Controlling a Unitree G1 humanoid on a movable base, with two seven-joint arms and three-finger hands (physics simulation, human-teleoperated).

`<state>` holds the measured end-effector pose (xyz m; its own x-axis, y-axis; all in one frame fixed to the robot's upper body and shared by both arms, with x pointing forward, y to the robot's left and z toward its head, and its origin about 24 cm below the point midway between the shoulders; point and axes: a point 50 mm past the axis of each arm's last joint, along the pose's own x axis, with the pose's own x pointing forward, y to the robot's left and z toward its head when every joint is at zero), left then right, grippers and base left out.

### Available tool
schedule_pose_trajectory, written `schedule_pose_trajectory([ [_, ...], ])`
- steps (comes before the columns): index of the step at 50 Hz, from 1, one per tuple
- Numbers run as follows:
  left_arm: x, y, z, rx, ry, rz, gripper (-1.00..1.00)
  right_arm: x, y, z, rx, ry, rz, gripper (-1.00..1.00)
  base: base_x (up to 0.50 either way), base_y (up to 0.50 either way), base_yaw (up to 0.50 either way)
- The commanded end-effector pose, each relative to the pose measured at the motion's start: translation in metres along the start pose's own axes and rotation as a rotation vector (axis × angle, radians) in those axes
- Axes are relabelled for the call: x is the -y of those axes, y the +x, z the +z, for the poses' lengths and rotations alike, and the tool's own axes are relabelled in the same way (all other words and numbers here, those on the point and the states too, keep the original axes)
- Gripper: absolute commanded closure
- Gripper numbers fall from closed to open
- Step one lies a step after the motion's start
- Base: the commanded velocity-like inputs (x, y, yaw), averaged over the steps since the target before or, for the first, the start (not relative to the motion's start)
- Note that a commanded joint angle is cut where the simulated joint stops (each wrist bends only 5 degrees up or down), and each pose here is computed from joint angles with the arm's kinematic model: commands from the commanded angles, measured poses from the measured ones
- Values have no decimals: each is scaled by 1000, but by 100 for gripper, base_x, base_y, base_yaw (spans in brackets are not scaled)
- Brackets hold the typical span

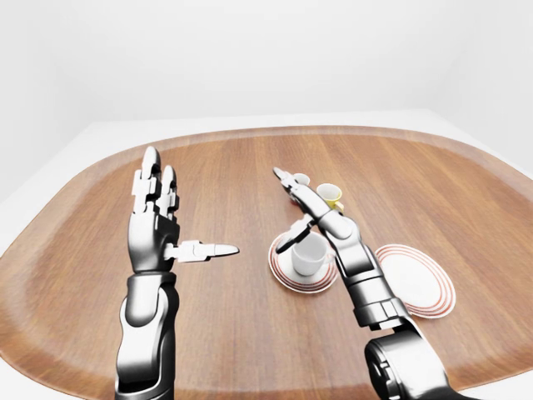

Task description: Put the white mug on the left plate.

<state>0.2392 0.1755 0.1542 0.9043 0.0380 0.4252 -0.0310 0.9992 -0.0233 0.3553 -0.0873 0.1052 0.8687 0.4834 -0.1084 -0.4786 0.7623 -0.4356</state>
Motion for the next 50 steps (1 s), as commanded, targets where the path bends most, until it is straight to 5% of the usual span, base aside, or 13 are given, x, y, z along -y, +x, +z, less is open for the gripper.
schedule_pose_trajectory([
  [1, 1, -1, 0, 0, 1, -2, -100, 1, -12, -19, -1, 131, -13, -100, 0, 0, 0],
  [10, 1, -1, 0, 1, 2, -1, -100, -22, -32, -71, -170, 215, -25, -100, 0, 0, 0],
  [50, 0, 1, 2, 12, 2, 1, -100, -16, -37, -59, -99, 220, -37, -100, 0, 0, 0],
])
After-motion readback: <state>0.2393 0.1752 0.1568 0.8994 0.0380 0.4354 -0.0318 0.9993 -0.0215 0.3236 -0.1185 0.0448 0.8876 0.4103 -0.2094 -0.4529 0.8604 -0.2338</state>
